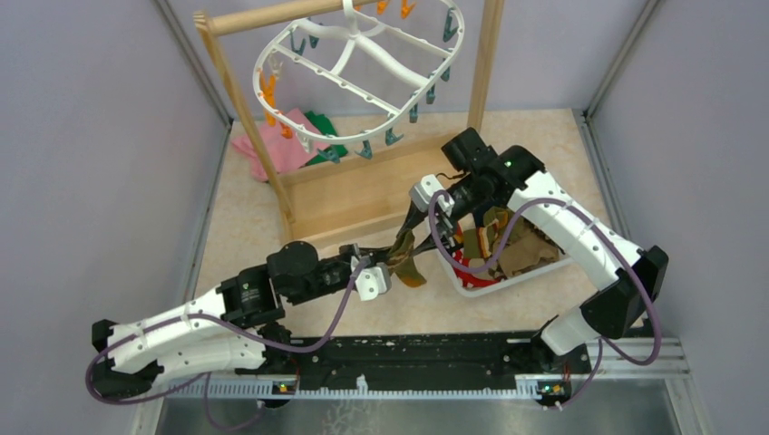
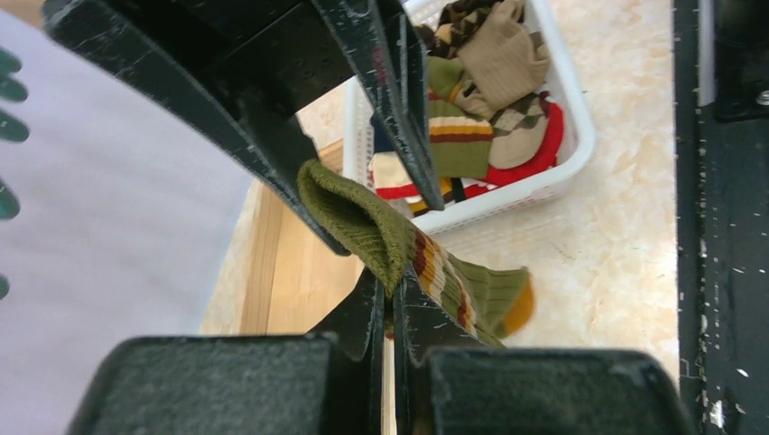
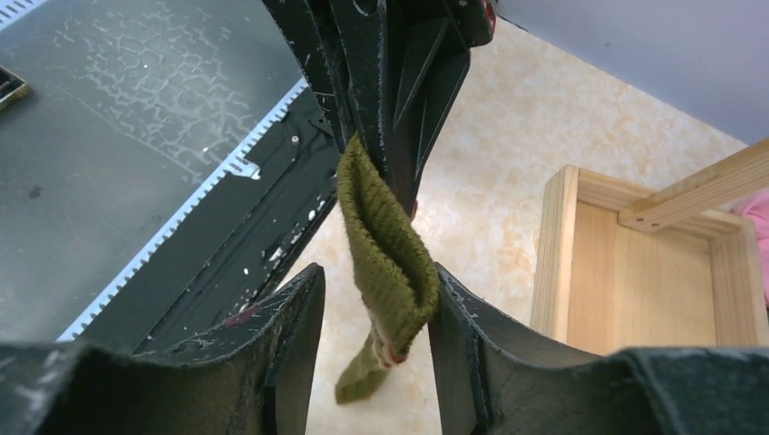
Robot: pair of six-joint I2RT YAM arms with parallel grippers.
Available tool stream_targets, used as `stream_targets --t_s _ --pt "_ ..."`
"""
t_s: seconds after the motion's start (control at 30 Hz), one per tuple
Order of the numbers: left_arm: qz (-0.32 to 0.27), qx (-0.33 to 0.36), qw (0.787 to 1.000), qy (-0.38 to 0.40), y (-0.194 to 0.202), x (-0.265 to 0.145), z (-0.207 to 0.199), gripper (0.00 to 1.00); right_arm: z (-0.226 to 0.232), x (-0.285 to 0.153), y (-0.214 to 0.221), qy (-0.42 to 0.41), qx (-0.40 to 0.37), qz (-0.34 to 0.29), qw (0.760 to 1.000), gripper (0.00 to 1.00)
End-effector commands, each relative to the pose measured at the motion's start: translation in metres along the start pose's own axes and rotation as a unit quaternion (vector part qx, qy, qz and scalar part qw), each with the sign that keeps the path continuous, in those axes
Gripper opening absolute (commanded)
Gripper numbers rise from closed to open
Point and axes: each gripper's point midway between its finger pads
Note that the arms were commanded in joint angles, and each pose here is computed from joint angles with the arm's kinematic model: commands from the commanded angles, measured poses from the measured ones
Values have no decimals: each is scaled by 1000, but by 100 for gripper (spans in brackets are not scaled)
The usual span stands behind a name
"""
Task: Clip the socks to the hanger
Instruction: Pick up the sock from the bin.
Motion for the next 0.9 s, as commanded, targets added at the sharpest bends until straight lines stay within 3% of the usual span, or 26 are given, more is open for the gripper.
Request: stream_targets --t_s 0.0,0.33,0.5,0.7,0.87 --pt "-3 -23 997 -74 -2 -4 24 0 -1 -4 -14 19 -27 -1 999 43" --pt "-2 -43 994 -96 8 -2 22 2 -9 -4 -13 31 -17 -8 999 18" --pt "-36 -64 992 -98 3 -5 16 25 -14 -10 -7 48 -8 -7 999 0" --pt "-104 -93 986 -89 -1 -7 -4 45 -16 -21 -3 71 -26 9 997 0" --pt "-162 -116 967 -156 -2 -17 7 61 -16 -21 0 70 -28 11 997 0"
Point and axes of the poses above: each gripper's point midway between its finger pads, its own x axis out along the fingers, its own z axis along the line the jaws close on, y = z × x, and after that the axes turned 8 degrees about x, right-handed
